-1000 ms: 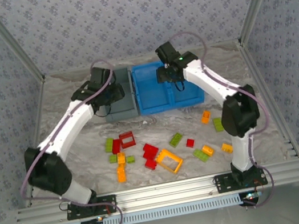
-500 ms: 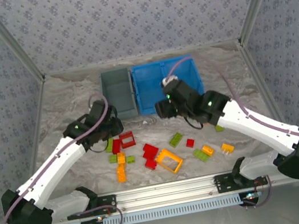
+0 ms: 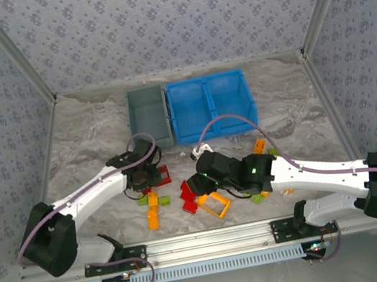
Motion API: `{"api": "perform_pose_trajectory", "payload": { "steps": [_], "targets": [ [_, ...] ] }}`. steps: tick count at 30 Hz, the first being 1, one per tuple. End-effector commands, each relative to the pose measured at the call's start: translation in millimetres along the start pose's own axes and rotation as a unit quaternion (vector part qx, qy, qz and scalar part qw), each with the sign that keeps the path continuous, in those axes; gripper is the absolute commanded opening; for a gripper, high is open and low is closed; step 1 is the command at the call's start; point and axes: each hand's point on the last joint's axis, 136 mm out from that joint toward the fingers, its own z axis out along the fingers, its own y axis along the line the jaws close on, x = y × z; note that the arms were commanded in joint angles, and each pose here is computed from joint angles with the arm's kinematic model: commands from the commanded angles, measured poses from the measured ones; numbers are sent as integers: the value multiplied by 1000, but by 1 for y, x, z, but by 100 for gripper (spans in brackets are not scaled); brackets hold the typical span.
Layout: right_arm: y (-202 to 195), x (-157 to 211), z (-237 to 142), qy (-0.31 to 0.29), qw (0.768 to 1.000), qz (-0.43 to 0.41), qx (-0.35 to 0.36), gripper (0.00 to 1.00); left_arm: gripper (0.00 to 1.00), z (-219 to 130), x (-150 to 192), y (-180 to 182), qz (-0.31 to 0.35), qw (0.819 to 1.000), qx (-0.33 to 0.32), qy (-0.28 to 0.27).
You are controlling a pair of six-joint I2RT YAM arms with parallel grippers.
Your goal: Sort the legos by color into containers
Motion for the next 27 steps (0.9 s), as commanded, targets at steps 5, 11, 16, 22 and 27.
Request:
{"api": "perform_pose_trajectory", "payload": {
  "steps": [5,11,16,22,27],
  "targets": [
    [4,-6,-4,-19,1000,24,-7,62,21,1,-33,-1,22,999,-27,-24],
    [1,-3,-3,-15,1000,26,-2,62,21,13,-38,2,33,999,-39,-15],
    [-1,-5,-4,-17,999,28,4,62,21,17,-42,5,37,998,-51,-10],
    [4,-7,-4,-23,999,28,-7,62,19,27,-44,-1,46,998,-52,-1],
    [18,-15,-12,-42,998,22,-42,62,17,33,-46,-6,47,998,-51,3]
  ]
}}
